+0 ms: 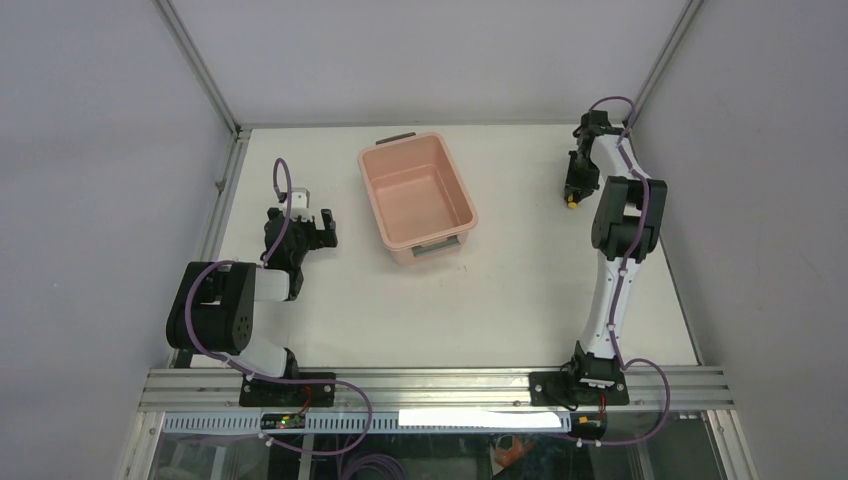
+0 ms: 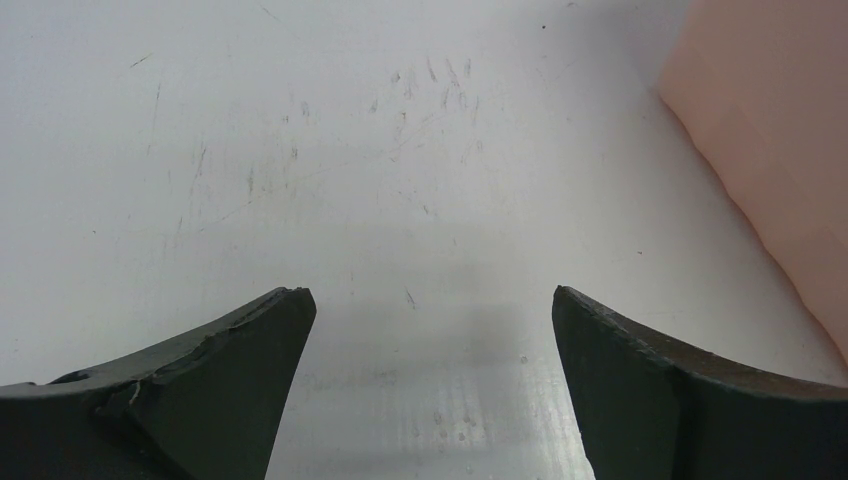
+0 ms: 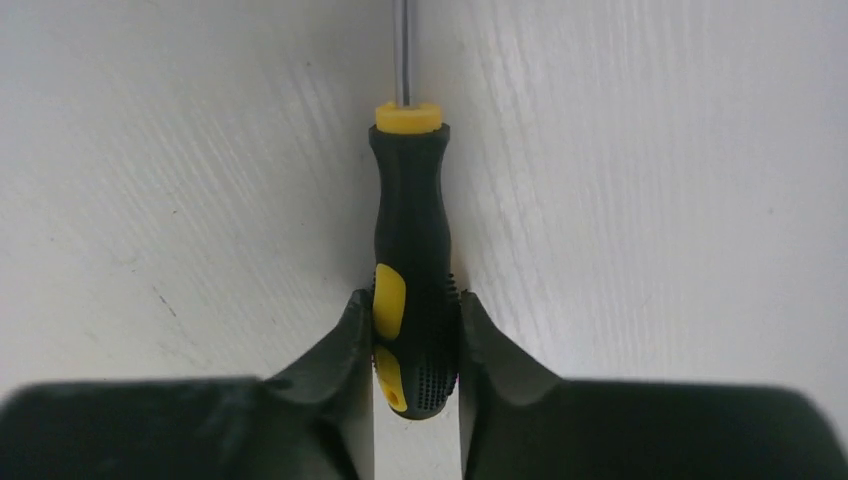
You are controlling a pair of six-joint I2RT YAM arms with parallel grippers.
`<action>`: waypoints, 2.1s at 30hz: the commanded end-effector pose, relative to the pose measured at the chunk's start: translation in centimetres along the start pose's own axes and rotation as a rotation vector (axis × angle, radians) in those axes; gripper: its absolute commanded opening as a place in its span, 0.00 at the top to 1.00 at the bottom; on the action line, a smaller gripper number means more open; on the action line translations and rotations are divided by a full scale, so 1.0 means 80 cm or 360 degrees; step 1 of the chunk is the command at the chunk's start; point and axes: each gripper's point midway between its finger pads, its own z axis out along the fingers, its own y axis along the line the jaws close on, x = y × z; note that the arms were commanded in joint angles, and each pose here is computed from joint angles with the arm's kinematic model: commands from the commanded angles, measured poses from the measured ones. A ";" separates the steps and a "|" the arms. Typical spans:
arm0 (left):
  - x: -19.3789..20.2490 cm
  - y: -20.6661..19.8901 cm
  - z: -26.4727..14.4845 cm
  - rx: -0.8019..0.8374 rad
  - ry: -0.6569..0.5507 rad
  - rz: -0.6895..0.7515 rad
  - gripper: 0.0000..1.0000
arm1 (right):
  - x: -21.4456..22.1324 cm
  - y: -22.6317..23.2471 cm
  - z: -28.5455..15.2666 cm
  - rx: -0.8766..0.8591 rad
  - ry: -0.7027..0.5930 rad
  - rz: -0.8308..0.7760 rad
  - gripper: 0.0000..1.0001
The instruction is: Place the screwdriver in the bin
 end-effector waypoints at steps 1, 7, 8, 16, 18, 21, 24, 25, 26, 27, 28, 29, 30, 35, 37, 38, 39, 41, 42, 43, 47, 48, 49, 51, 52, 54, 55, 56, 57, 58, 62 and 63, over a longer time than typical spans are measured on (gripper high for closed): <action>-0.021 -0.007 -0.001 0.0028 -0.0086 -0.0025 0.01 | -0.010 0.007 0.006 -0.0114 -0.0057 0.0058 0.92; -0.022 -0.007 -0.001 0.0027 -0.0089 -0.0025 0.01 | -0.020 0.005 -0.047 -0.0143 -0.0122 0.0057 1.00; -0.021 -0.007 -0.001 0.0029 -0.0085 -0.0025 0.01 | -0.024 0.002 -0.067 -0.0126 -0.0143 0.0077 1.00; -0.022 -0.007 -0.001 0.0027 -0.0088 -0.0025 0.01 | -0.025 0.027 -0.248 -0.0093 -0.0395 0.0157 1.00; -0.022 -0.007 -0.001 0.0028 -0.0088 -0.0025 0.01 | -0.016 0.053 -0.285 -0.0115 -0.0439 0.0107 1.00; -0.021 -0.007 -0.001 0.0028 -0.0087 -0.0025 0.01 | 0.005 0.120 -0.333 -0.0181 -0.0519 -0.0027 1.00; -0.022 -0.007 -0.001 0.0028 -0.0088 -0.0025 0.01 | 0.033 0.206 -0.369 -0.0351 -0.0576 -0.0169 1.00; -0.022 -0.007 -0.001 0.0027 -0.0087 -0.0025 0.01 | 0.046 0.237 -0.380 -0.0414 -0.0589 -0.0248 1.00; -0.021 -0.007 -0.001 0.0029 -0.0086 -0.0025 0.01 | 0.058 0.263 -0.388 -0.0458 -0.0602 -0.0305 1.00; -0.021 -0.007 -0.001 0.0027 -0.0087 -0.0025 0.01 | 0.069 0.290 -0.393 -0.0491 -0.0619 -0.0361 1.00; -0.021 -0.007 -0.001 0.0027 -0.0086 -0.0025 0.01 | 0.081 0.316 -0.396 -0.0546 -0.0628 -0.0420 1.00; -0.021 -0.007 -0.001 0.0028 -0.0086 -0.0025 0.01 | 0.093 0.340 -0.397 -0.0595 -0.0628 -0.0453 1.00; -0.022 -0.007 -0.001 0.0027 -0.0088 -0.0025 0.01 | 0.108 0.361 -0.392 -0.0646 -0.0599 -0.0511 1.00; -0.021 -0.007 -0.001 0.0028 -0.0086 -0.0025 0.01 | 0.146 0.407 -0.348 -0.0678 -0.0547 -0.0562 1.00; -0.022 -0.007 -0.001 0.0027 -0.0087 -0.0025 0.01 | 0.171 0.428 -0.315 -0.0755 -0.0463 -0.0613 1.00; -0.022 -0.007 -0.001 0.0027 -0.0088 -0.0025 0.01 | 0.180 0.435 -0.301 -0.0773 -0.0427 -0.0628 1.00; -0.021 -0.007 -0.001 0.0026 -0.0086 -0.0025 0.01 | 0.185 0.440 -0.288 -0.0777 -0.0407 -0.0640 1.00; -0.021 -0.007 -0.001 0.0027 -0.0087 -0.0025 0.01 | 0.192 0.450 -0.257 -0.0760 -0.0387 -0.0646 1.00; -0.021 -0.007 -0.001 0.0028 -0.0088 -0.0025 0.01 | 0.195 0.452 -0.242 -0.0738 -0.0373 -0.0652 1.00; -0.022 -0.007 -0.001 0.0027 -0.0088 -0.0025 0.01 | 0.198 0.454 -0.227 -0.0713 -0.0352 -0.0659 1.00; -0.022 -0.007 -0.001 0.0027 -0.0088 -0.0025 0.01 | 0.207 0.460 -0.175 -0.0623 -0.0298 -0.0691 0.97; -0.021 -0.007 -0.001 0.0028 -0.0086 -0.0025 0.01 | 0.207 0.461 -0.162 -0.0598 -0.0296 -0.0693 0.94; -0.021 -0.007 -0.001 0.0027 -0.0086 -0.0025 0.01 | 0.210 0.462 -0.151 -0.0580 -0.0273 -0.0695 0.92; -0.021 -0.007 -0.001 0.0027 -0.0086 -0.0025 0.01 | 0.217 0.462 -0.137 -0.0545 -0.0225 -0.0715 0.85; -0.021 -0.007 -0.001 0.0028 -0.0087 -0.0025 0.01 | 0.215 0.463 -0.137 -0.0533 -0.0216 -0.0722 0.75; -0.022 -0.007 -0.001 0.0027 -0.0088 -0.0025 0.01 | 0.211 0.465 -0.149 -0.0546 -0.0218 -0.0739 0.68; -0.021 -0.007 -0.001 0.0027 -0.0086 -0.0025 0.01 | 0.207 0.466 -0.160 -0.0567 -0.0235 -0.0751 0.62; -0.022 -0.007 -0.001 0.0026 -0.0088 -0.0025 0.01 | 0.199 0.467 -0.178 -0.0591 -0.0279 -0.0752 0.56; -0.022 -0.007 -0.001 0.0027 -0.0089 -0.0025 0.01 | 0.191 0.465 -0.195 -0.0603 -0.0318 -0.0750 0.51; -0.021 -0.007 -0.001 0.0028 -0.0087 -0.0025 0.01 | 0.183 0.465 -0.215 -0.0630 -0.0362 -0.0758 0.47; -0.021 -0.007 -0.001 0.0027 -0.0087 -0.0025 0.01 | 0.144 0.450 -0.313 -0.0735 -0.0614 -0.0785 0.34; -0.022 -0.007 -0.001 0.0028 -0.0087 -0.0025 0.01 | 0.136 0.442 -0.334 -0.0739 -0.0680 -0.0795 0.31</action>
